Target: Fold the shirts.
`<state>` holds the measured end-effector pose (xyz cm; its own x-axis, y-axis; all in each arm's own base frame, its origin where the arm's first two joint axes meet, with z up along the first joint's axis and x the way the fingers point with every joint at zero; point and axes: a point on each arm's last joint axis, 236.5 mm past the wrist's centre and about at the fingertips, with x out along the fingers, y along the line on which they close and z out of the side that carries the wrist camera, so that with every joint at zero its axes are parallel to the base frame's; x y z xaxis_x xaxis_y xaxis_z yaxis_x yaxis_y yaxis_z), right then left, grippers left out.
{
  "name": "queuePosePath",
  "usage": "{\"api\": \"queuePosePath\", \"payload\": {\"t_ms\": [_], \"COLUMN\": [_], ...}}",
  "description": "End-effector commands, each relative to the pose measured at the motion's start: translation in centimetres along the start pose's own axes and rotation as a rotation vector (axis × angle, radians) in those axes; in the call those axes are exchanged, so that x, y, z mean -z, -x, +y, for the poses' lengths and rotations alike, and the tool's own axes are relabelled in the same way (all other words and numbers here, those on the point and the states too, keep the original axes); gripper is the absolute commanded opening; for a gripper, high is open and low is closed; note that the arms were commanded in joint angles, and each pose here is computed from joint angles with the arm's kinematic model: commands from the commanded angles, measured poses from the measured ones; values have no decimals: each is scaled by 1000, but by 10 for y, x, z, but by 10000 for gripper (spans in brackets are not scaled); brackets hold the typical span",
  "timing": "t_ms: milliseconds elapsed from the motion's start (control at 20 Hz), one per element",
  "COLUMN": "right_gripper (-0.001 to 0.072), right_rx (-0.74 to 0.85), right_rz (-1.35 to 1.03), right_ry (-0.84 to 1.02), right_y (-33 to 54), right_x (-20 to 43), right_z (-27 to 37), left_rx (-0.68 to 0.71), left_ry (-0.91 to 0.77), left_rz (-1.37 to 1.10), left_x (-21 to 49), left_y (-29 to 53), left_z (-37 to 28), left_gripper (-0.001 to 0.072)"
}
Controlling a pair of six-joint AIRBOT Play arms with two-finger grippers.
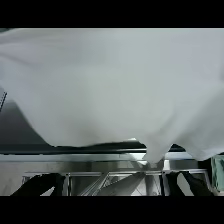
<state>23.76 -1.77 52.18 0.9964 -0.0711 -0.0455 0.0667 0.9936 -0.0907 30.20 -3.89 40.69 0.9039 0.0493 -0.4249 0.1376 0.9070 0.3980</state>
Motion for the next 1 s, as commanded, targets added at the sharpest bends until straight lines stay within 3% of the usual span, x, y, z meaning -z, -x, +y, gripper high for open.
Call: {"api": "queuePosePath", "payload": {"t_ms": [0,200,450,650,950], "right_gripper": [21,22,22,22,22], "right_rx": [-58,-94,-169,-227,-220], "right_rz": [281,655,925,907,834], "right_ry": [-123,-220,-328,-269,-279], "right_y": [-88,-177,-243,-293,-317], "right_x": [92,251,406,452,453], "right_z": [-15,-18,16,58,77], "left_rx": [41,189,334,366,271], "left_ry": [-51,59,98,94,69], "left_rz": [201,348,551,643,669], "left_x": [40,100,181,214,219], "left_y": [-87,-207,-299,-343,-362], "left_z": [-35,-68,-113,-134,-113], "left_gripper": [15,15,15,15,15]}}
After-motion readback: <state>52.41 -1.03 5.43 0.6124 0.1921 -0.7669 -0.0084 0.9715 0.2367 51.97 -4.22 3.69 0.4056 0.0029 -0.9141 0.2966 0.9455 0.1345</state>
